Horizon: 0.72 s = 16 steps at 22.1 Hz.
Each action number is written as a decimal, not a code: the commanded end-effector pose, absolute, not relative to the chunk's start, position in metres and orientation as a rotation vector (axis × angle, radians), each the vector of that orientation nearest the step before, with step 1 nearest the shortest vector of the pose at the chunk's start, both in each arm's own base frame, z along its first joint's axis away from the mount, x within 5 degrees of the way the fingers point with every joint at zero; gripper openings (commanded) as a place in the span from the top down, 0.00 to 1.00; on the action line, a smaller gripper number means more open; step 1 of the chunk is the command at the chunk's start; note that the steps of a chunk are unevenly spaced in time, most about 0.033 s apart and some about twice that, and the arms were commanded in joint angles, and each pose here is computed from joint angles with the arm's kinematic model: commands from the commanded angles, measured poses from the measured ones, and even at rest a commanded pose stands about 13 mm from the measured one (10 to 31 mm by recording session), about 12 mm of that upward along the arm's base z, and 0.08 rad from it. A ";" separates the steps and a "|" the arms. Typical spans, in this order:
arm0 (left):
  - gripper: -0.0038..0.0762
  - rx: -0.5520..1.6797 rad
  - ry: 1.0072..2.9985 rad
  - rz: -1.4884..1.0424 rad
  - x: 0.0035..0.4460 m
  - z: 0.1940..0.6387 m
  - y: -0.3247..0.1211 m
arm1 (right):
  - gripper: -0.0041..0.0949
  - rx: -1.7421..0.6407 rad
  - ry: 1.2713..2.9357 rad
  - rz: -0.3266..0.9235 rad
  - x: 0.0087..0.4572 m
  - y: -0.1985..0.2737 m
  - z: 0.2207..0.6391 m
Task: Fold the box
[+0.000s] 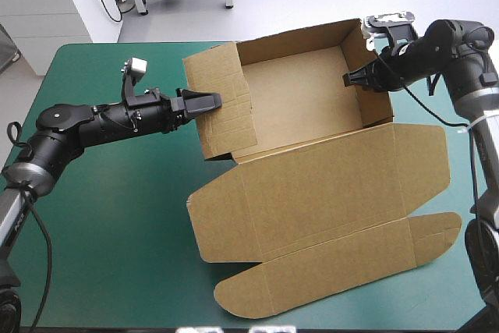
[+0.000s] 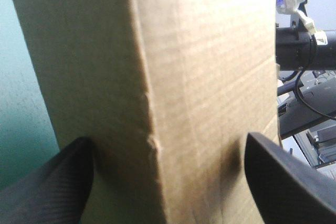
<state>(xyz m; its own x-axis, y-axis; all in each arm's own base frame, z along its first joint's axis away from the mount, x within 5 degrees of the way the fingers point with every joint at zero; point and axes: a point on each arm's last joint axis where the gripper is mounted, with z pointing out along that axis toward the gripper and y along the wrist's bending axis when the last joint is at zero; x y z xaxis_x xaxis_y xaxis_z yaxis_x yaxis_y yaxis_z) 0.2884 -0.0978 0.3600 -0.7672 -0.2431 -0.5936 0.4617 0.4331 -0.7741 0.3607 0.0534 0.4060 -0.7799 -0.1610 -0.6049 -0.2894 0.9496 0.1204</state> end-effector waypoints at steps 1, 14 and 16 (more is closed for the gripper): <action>0.25 0.194 1.920 -1.463 0.279 0.386 -0.101 | 0.97 -0.297 2.357 0.305 0.349 0.054 0.435; 0.39 0.079 1.948 -1.341 0.289 0.381 -0.101 | 0.97 -0.363 2.236 0.064 0.345 0.084 0.447; 0.39 0.063 1.982 -1.335 0.288 0.378 -0.101 | 0.97 -0.380 2.199 0.054 0.341 0.089 0.455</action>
